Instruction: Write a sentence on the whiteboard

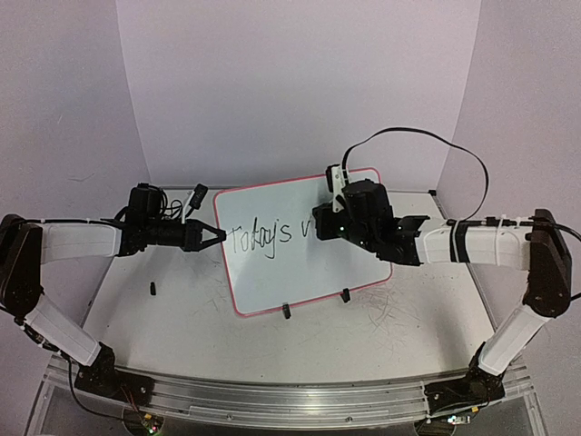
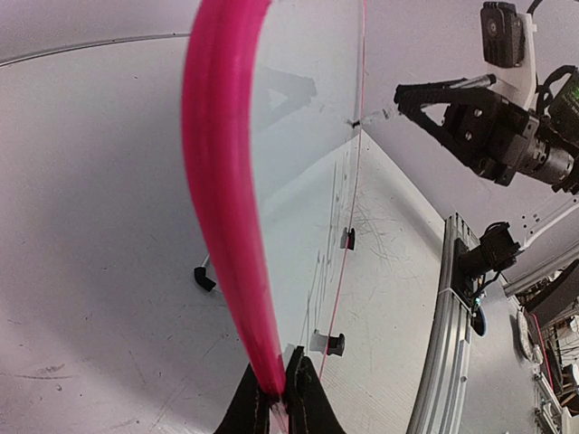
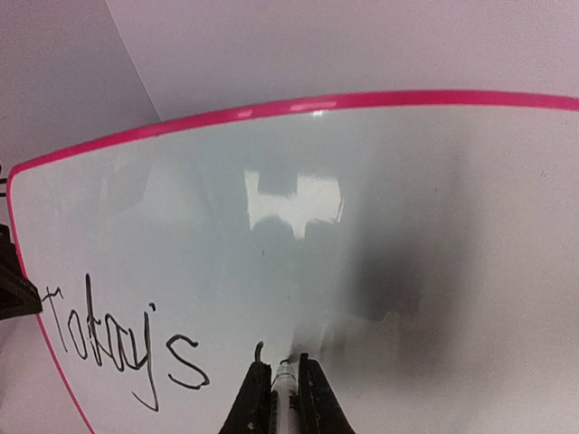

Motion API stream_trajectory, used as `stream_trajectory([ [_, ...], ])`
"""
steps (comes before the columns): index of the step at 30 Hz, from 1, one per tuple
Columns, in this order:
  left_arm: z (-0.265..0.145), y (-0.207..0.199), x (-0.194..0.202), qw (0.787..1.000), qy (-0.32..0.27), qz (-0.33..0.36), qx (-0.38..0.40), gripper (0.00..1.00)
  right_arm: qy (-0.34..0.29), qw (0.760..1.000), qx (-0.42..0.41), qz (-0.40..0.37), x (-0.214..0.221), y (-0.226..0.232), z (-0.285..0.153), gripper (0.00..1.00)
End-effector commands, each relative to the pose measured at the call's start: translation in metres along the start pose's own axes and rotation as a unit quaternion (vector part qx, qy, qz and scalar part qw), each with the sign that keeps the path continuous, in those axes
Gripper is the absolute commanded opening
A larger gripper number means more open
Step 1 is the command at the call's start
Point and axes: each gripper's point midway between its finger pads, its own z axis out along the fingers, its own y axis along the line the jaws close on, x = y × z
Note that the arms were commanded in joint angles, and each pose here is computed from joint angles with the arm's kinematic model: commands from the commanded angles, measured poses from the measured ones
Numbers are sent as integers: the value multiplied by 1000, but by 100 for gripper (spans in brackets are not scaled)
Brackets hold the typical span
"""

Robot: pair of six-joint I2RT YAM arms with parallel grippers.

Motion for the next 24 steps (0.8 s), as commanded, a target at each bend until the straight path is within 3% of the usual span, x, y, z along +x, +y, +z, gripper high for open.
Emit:
stream_trajectory([
  [1,3,33,6,997,14,8,-80,0,-36,999,30,0,-31,-11,4,0],
  [7,5,34,7,997,16,7,-79,0,-23,1000,13,-7,-24,-4,9,0],
  [24,4,35,7,997,15,8,-82,0,60,998,0,-13,56,-5,-13,0],
])
